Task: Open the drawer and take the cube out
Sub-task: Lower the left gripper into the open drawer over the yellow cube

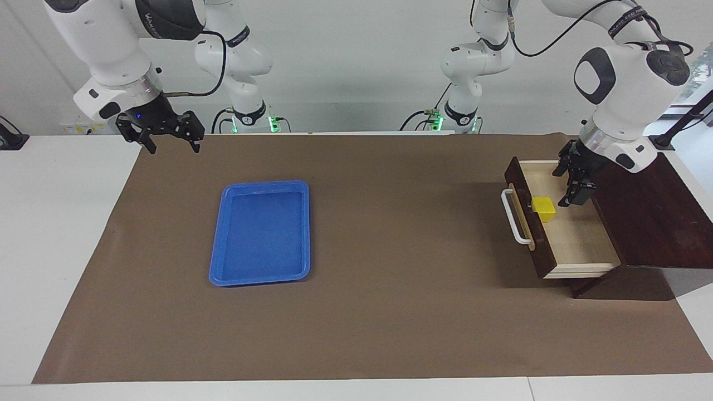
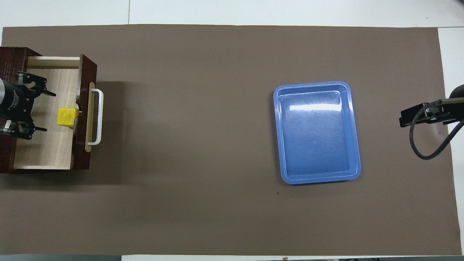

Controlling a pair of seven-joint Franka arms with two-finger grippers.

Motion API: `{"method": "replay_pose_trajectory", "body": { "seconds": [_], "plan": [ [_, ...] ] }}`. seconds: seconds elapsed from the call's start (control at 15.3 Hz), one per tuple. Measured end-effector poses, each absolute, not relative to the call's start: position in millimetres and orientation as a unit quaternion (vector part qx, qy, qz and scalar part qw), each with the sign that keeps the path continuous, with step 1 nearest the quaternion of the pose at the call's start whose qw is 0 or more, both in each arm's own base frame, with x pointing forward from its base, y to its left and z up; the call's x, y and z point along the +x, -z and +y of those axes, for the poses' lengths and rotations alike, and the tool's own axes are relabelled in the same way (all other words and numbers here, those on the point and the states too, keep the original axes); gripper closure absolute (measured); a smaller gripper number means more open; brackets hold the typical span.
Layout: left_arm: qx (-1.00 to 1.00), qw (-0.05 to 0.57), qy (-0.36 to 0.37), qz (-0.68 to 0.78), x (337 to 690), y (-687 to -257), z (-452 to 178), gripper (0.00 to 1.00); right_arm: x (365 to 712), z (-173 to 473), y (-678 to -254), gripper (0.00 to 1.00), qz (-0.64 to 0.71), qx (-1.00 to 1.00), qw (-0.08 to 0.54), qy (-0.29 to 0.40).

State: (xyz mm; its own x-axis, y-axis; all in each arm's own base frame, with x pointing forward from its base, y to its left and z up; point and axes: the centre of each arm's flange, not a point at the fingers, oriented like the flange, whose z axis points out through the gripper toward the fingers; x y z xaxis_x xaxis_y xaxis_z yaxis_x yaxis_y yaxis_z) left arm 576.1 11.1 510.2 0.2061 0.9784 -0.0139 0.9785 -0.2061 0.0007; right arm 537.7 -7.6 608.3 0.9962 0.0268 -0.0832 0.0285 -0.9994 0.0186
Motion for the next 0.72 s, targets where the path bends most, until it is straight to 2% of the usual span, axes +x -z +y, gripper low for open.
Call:
{"method": "replay_pose_trajectory", "body": {
  "seconds": [0.72],
  "plan": [
    [0.748,-0.024,-0.007,0.663,578.5,-450.7,13.9,0.00,537.7,-8.3,-608.3,0.00,0.013,0.999,0.010,0.041]
  ]
}}
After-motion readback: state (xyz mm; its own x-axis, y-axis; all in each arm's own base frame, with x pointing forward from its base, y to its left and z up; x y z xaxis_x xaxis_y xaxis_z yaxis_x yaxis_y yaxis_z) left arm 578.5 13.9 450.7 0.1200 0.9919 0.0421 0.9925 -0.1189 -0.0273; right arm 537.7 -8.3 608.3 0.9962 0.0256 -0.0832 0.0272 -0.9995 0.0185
